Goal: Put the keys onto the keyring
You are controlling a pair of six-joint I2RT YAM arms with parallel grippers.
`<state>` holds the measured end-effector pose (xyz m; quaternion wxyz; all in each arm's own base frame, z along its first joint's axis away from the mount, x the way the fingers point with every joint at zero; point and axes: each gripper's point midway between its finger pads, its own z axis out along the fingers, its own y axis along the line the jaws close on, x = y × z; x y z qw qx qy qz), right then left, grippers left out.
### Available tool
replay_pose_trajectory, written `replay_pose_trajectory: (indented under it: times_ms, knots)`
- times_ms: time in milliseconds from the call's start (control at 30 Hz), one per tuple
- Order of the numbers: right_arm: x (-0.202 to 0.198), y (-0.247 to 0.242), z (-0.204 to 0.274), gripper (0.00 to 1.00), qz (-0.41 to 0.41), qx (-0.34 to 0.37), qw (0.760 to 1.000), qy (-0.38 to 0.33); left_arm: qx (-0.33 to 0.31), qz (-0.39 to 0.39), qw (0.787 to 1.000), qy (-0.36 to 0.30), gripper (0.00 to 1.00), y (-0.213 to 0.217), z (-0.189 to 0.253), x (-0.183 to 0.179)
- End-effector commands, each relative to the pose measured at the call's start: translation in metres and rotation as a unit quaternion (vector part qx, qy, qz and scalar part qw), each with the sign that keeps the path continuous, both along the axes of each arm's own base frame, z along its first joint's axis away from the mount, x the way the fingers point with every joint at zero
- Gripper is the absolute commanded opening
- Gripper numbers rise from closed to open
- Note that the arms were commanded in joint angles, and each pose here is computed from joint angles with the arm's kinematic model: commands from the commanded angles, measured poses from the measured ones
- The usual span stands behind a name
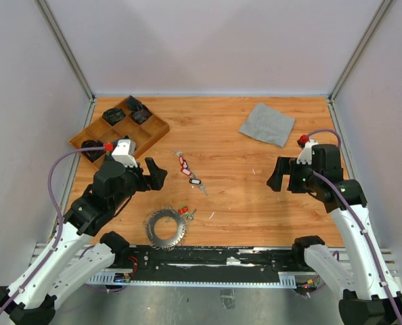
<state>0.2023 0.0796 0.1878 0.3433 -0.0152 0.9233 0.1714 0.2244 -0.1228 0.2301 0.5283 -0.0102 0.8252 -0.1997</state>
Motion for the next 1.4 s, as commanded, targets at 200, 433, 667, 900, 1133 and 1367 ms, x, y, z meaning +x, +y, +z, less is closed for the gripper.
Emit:
replay_pose_trajectory:
  times_ms: [200, 433, 667, 900, 1133, 1367]
  knots:
    - [0.005, 0.022, 0.012, 0.99, 0.066, 0.037, 0.997, -0.023, -0.017, 0.018, 1.0, 0.001, 1.0, 0.002, -0.001, 0.003]
    - [0.008, 0.053, 0.009, 0.98, 0.125, 0.084, 0.989, -0.007, -0.025, 0.007, 1.0, -0.011, 1.0, -0.003, 0.004, 0.004]
    - [0.019, 0.115, -0.002, 0.98, 0.181, 0.031, 0.983, -0.008, -0.002, -0.004, 0.999, -0.035, 1.0, -0.001, 0.013, 0.007]
    - [0.022, 0.21, -0.017, 0.99, 0.252, 0.012, 0.968, -0.015, -0.003, 0.024, 0.996, -0.085, 1.0, 0.02, 0.037, -0.002]
    - [0.009, 0.291, -0.046, 0.8, 0.315, 0.012, 0.949, 0.015, -0.024, 0.051, 0.99, -0.127, 0.99, 0.039, 0.051, -0.016]
    - [-0.015, 0.35, -0.087, 0.65, 0.363, -0.005, 0.93, 0.051, -0.039, 0.06, 0.987, -0.147, 0.97, 0.043, 0.055, -0.018]
